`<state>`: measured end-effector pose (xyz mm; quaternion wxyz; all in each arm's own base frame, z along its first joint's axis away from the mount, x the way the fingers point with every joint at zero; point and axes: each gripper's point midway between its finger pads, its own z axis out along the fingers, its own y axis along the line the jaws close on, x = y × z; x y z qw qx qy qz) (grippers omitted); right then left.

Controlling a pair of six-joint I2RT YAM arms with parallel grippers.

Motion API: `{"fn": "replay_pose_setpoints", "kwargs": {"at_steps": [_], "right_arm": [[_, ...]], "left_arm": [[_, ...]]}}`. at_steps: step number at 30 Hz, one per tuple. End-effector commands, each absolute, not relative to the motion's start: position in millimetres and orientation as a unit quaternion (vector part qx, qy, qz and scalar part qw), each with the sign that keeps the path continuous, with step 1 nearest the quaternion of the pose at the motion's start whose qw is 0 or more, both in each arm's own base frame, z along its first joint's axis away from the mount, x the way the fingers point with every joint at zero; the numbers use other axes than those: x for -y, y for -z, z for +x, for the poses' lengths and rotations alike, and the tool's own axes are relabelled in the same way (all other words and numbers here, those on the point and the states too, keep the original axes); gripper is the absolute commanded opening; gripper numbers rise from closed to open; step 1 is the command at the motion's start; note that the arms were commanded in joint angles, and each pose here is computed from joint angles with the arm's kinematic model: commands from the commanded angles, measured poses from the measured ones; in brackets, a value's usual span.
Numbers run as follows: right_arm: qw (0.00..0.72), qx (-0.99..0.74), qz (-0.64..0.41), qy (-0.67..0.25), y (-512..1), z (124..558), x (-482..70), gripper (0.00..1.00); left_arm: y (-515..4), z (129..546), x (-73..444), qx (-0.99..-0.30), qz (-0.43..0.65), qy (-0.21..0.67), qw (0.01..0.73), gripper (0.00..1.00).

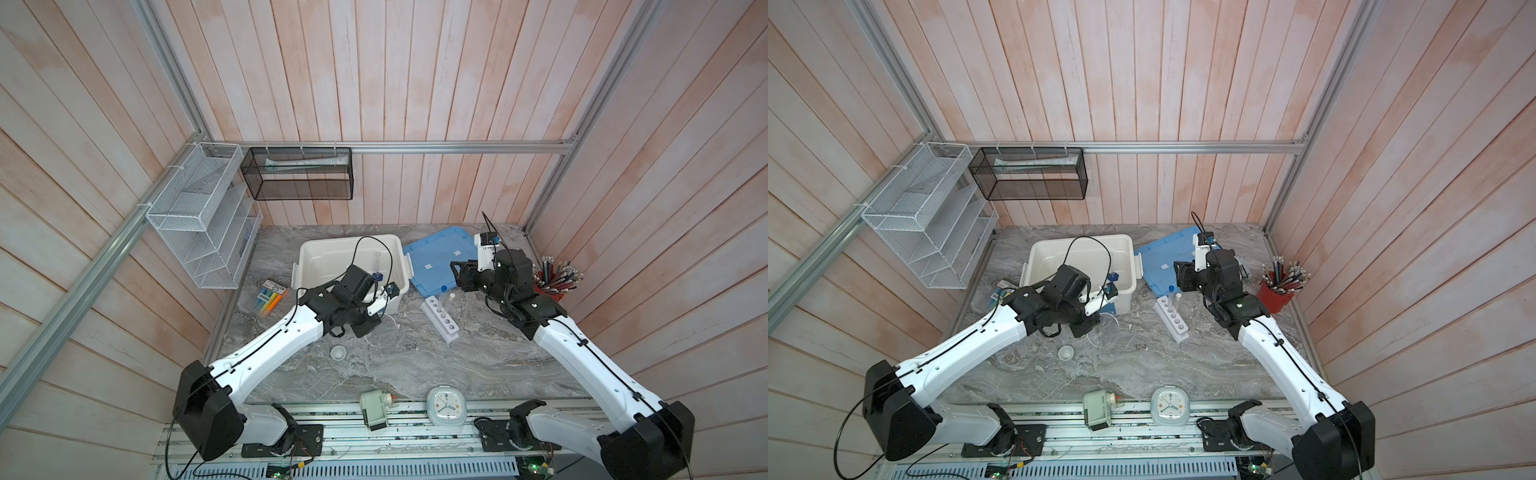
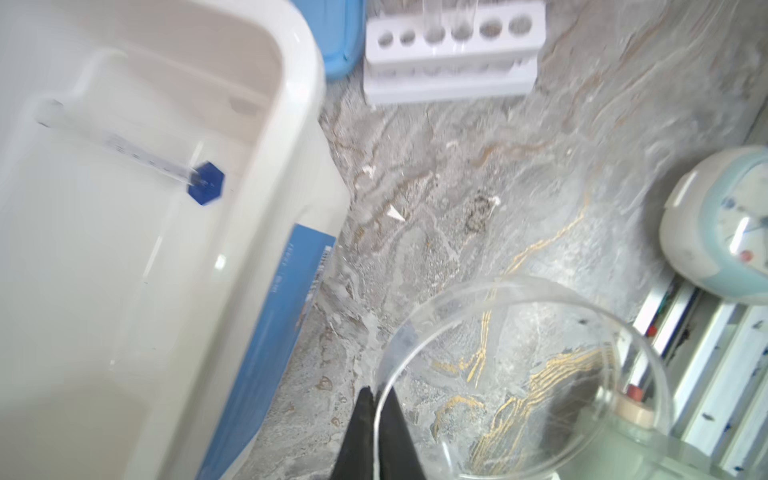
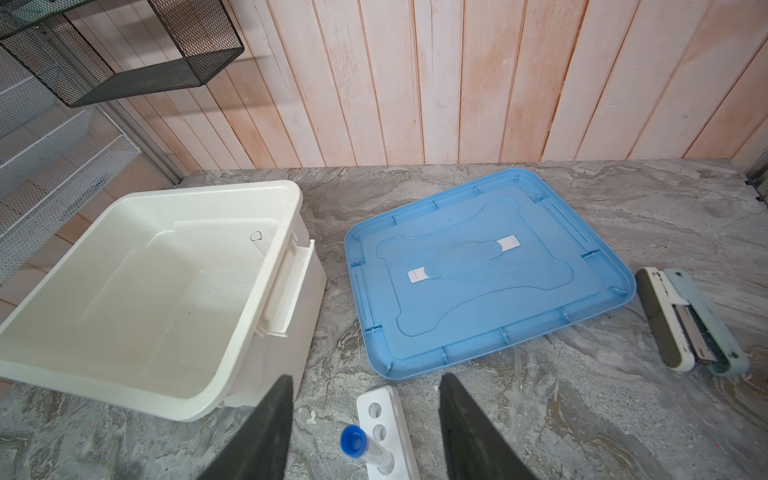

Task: Organize the chemistry lab equipment
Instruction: 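Grasp the glass dish edge with the left gripper and carry it into the bin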

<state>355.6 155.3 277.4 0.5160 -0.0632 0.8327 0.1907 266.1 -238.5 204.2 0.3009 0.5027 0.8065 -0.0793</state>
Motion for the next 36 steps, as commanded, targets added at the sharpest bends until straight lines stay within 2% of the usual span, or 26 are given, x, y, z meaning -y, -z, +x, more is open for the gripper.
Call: {"fn": "replay_pose_setpoints", "kwargs": {"at_steps": [1, 7, 13, 19, 36], "right_arm": [[0.528, -0.822, -0.06, -0.205, -291.5, 357.9, -157.7, 0.57], [0.531, -0.819, -0.062, -0.208, -295.1, 357.4, -158.5, 0.57], [0.53, -0.817, -0.062, -0.216, -294.7, 357.5, -161.1, 0.57], [0.529, -0.817, -0.061, -0.223, -294.0, 358.7, -163.5, 0.56], [0.517, -0.823, -0.058, -0.229, -283.8, 365.7, -168.5, 0.56]], "left_arm": [[-234.0, 263.5, 226.0, -0.817, 0.472, 0.069, 0.323, 0.07], [-282.9, 314.4, 183.3, -0.854, 0.343, 0.054, 0.387, 0.09], [-301.2, 368.8, 141.8, -0.882, 0.241, 0.063, 0.401, 0.09], [-251.3, 411.8, 131.4, -0.91, 0.224, 0.016, 0.348, 0.09], [-175.1, 449.4, 135.0, -0.94, 0.181, 0.017, 0.288, 0.07]]}}
